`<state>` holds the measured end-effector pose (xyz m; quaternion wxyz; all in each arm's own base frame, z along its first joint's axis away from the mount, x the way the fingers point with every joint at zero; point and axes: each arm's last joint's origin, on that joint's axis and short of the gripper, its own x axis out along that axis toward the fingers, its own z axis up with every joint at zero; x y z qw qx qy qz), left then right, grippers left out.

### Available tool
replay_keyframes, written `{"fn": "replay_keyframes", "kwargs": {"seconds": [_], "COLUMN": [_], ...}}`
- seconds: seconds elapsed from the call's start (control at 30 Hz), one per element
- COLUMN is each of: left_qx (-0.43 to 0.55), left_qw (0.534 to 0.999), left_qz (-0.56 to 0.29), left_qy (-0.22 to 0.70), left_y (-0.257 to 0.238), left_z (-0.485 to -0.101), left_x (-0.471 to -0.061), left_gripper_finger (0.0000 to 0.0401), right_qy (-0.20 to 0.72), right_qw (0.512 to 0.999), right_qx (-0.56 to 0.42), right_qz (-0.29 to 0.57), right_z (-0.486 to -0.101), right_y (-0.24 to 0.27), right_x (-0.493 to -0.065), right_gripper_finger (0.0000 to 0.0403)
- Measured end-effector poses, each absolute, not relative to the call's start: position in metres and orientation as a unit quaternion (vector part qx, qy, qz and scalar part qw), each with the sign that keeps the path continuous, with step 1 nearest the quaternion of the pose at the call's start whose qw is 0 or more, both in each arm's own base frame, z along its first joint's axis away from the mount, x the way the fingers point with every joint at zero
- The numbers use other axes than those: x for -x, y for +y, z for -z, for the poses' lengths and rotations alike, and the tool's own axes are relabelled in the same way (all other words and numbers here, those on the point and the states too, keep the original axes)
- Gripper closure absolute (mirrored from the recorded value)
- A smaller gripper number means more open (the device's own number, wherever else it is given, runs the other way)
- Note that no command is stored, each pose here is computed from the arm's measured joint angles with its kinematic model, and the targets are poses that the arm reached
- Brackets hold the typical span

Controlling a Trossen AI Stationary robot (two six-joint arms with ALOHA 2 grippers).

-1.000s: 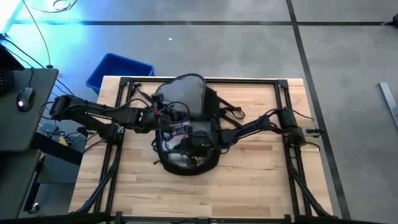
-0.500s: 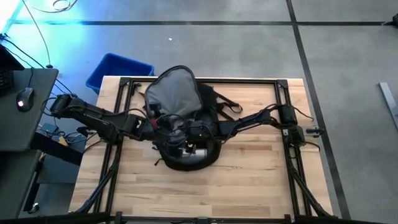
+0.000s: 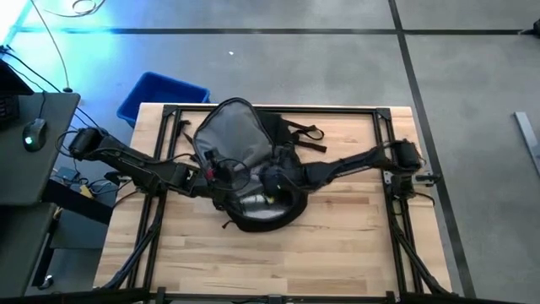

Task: Unpack backpack
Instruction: Put the blue first aid kit into the black backpack, then close the black backpack

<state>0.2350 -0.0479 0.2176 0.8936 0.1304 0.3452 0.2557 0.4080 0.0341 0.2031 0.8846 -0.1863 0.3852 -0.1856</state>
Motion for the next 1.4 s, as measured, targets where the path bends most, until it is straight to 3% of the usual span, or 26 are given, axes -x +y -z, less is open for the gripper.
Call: {"fn": "replay_keyframes", "kwargs": {"seconds": [0.17,0.33,0.43,0.6,0.8,0.93,1.2,1.4], "left_qx": [-0.099,-0.069,-0.061,-0.058,0.022,0.064,0.112,0.207], "left_qw": [0.912,0.923,0.911,0.885,0.857,0.805,0.664,0.652], "left_qz": [-0.208,-0.131,-0.110,-0.194,-0.254,-0.276,-0.379,-0.328], "left_qy": [0.340,0.355,0.393,0.418,0.449,0.521,0.635,0.652], "left_y": [-0.053,-0.072,-0.083,-0.082,-0.037,-0.001,0.036,0.017], "left_z": [-0.223,-0.254,-0.278,-0.319,-0.354,-0.334,-0.284,-0.241], "left_x": [-0.239,-0.241,-0.232,-0.211,-0.208,-0.207,-0.169,-0.139], "left_gripper_finger": [0.0286,0.0238,0.0234,0.0254,0.0269,0.0270,0.0270,0.0270], "right_qy": [0.420,0.390,0.379,0.308,0.186,0.150,0.115,0.173], "right_qw": [0.871,0.884,0.890,0.933,0.980,0.988,0.989,0.979], "right_qx": [0.204,0.233,0.237,0.156,0.046,0.037,0.089,0.103], "right_qz": [0.153,0.106,0.093,0.098,0.059,0.027,-0.017,-0.029], "right_z": [-0.225,-0.244,-0.235,-0.201,-0.170,-0.176,-0.225,-0.230], "right_y": [0.068,0.103,0.108,0.098,0.090,0.095,0.119,0.129], "right_x": [-0.379,-0.361,-0.344,-0.305,-0.281,-0.283,-0.311,-0.312], "right_gripper_finger": [0.0403,0.0403,0.0403,0.0403,0.0403,0.0403,0.0403,0.0403]}}
